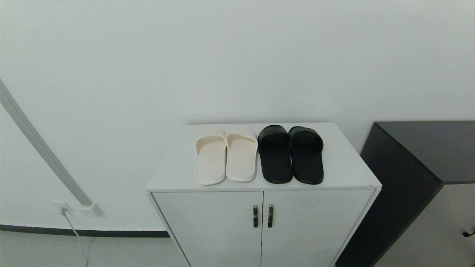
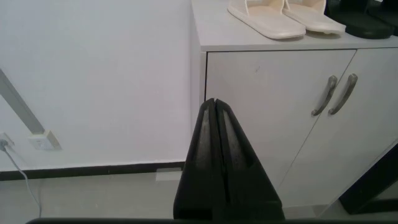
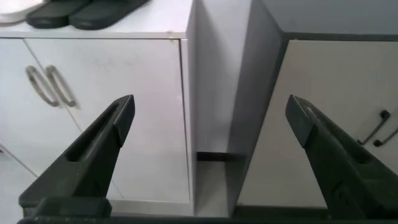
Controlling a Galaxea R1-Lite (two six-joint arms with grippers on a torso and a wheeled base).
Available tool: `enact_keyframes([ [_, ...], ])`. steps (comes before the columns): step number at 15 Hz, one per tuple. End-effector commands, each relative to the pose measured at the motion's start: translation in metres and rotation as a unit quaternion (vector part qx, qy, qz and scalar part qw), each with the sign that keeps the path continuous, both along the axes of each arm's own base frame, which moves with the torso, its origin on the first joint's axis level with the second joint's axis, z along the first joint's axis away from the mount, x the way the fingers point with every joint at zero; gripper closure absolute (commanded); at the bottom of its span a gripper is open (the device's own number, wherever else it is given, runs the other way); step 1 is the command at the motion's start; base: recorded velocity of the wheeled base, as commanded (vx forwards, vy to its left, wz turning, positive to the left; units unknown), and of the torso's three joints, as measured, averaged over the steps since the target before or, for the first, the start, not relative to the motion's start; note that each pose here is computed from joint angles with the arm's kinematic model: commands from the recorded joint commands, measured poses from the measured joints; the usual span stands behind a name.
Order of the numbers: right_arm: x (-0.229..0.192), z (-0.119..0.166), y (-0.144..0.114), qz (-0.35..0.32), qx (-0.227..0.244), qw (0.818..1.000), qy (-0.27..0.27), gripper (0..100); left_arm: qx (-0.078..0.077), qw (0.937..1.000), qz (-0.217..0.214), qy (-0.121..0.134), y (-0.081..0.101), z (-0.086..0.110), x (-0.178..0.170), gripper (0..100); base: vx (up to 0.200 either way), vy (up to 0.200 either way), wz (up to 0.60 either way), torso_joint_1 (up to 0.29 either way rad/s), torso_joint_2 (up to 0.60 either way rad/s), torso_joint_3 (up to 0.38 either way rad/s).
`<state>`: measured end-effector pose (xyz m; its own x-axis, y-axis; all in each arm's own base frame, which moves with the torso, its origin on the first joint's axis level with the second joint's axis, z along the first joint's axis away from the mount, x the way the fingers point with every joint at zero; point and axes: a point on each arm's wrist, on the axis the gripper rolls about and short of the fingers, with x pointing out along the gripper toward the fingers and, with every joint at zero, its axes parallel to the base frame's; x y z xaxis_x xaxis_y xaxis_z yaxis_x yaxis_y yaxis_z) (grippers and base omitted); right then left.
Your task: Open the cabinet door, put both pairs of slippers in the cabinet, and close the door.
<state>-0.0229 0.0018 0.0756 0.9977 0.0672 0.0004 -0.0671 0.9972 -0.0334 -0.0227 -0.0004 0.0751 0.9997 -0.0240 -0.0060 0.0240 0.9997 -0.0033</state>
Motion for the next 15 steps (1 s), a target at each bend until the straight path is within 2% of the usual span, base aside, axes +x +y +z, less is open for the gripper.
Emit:
enact_keyframes([
  [1, -0.001, 0.005, 0.000, 0.006, 0.006, 1.000, -0.012, 0, 0.000, 1.0000, 0.000, 0.001, 0.000, 0.000, 0.000, 100, 0.000, 0.000, 0.00, 0.000, 0.00, 0.000],
  [2, -0.010, 0.044, 0.000, 0.015, 0.050, 0.997, -0.056, 0, 0.000, 1.0000, -0.001, 0.001, 0.000, 0.000, 0.000, 100, 0.000, 0.000, 0.00, 0.000, 0.00, 0.000],
  [3, -0.009, 0.059, 0.000, 0.026, 0.068, 0.997, -0.032, 0, 0.000, 1.0000, -0.001, 0.001, 0.000, 0.000, 0.000, 100, 0.000, 0.000, 0.00, 0.000, 0.00, 0.000],
  [5, 0.000, 0.055, 0.000, 0.046, 0.044, 0.998, 0.024, 0, 0.000, 1.0000, -0.001, 0.001, 0.000, 0.000, 0.000, 100, 0.000, 0.000, 0.00, 0.000, 0.00, 0.000],
  [9, 0.035, 0.071, 0.003, 0.086, 0.048, 0.989, 0.107, 0, 0.000, 1.0000, -0.001, 0.001, 0.000, 0.000, 0.000, 100, 0.000, 0.000, 0.00, 0.000, 0.00, 0.000],
  [15, 0.105, 0.104, 0.015, 0.133, 0.044, 0.980, 0.142, 0, 0.000, 1.0000, -0.001, 0.001, 0.000, 0.000, 0.000, 100, 0.000, 0.000, 0.00, 0.000, 0.00, 0.000],
])
